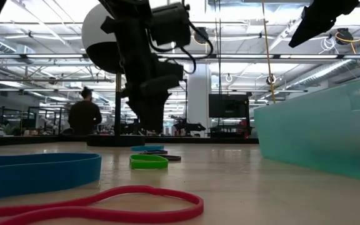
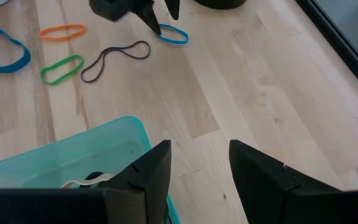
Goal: Pick and place rubber bands into bin
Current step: Put the top blue rubber band into the green bin
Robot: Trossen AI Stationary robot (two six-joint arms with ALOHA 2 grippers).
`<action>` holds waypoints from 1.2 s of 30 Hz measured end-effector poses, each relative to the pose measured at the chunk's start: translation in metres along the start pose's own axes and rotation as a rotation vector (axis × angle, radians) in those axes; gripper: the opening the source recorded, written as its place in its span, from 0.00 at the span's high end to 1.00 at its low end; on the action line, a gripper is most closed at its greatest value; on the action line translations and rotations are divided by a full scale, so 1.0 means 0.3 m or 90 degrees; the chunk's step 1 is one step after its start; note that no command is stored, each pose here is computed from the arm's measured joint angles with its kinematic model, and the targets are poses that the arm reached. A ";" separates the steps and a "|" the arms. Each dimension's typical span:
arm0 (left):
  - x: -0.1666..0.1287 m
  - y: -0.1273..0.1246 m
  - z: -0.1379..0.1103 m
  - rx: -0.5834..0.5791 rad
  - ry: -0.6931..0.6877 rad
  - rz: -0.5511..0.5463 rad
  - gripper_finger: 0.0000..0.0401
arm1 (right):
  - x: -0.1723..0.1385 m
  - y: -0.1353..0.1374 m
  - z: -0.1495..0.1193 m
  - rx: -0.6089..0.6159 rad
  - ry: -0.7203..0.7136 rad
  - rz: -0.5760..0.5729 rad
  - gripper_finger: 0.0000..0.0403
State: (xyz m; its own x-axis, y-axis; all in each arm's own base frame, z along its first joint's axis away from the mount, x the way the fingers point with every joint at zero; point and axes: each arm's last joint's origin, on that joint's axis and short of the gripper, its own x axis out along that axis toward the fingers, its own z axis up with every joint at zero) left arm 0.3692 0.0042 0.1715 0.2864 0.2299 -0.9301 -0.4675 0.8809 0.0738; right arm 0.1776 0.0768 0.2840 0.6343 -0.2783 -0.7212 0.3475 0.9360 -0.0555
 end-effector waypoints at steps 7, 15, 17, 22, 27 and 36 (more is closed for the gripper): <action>0.039 0.015 0.012 -0.036 0.036 -0.013 0.48 | 0.000 0.000 0.000 0.000 0.000 0.000 0.61; 0.048 0.012 0.012 -0.047 0.035 -0.015 0.48 | 0.000 0.000 0.000 -0.003 0.001 -0.001 0.61; 0.048 0.012 0.011 -0.047 0.038 -0.014 0.48 | 0.000 0.000 0.000 -0.003 0.001 -0.001 0.61; 0.048 0.009 0.010 -0.048 0.045 -0.032 0.48 | 0.000 0.000 0.000 0.000 0.001 -0.001 0.61; 0.047 0.008 0.011 -0.048 0.046 -0.039 0.48 | 0.000 -0.001 0.000 0.002 0.001 0.000 0.61; 0.110 -0.001 0.006 -0.048 0.070 -0.058 0.60 | 0.000 0.000 0.000 0.005 -0.001 0.001 0.61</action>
State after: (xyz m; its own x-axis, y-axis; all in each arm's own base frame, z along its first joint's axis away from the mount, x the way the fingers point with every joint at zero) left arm 0.3805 0.0122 0.1414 0.2389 0.1007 -0.9658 -0.5069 0.8613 -0.0356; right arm 0.1776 0.0768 0.2841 0.6354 -0.2773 -0.7206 0.3526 0.9345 -0.0487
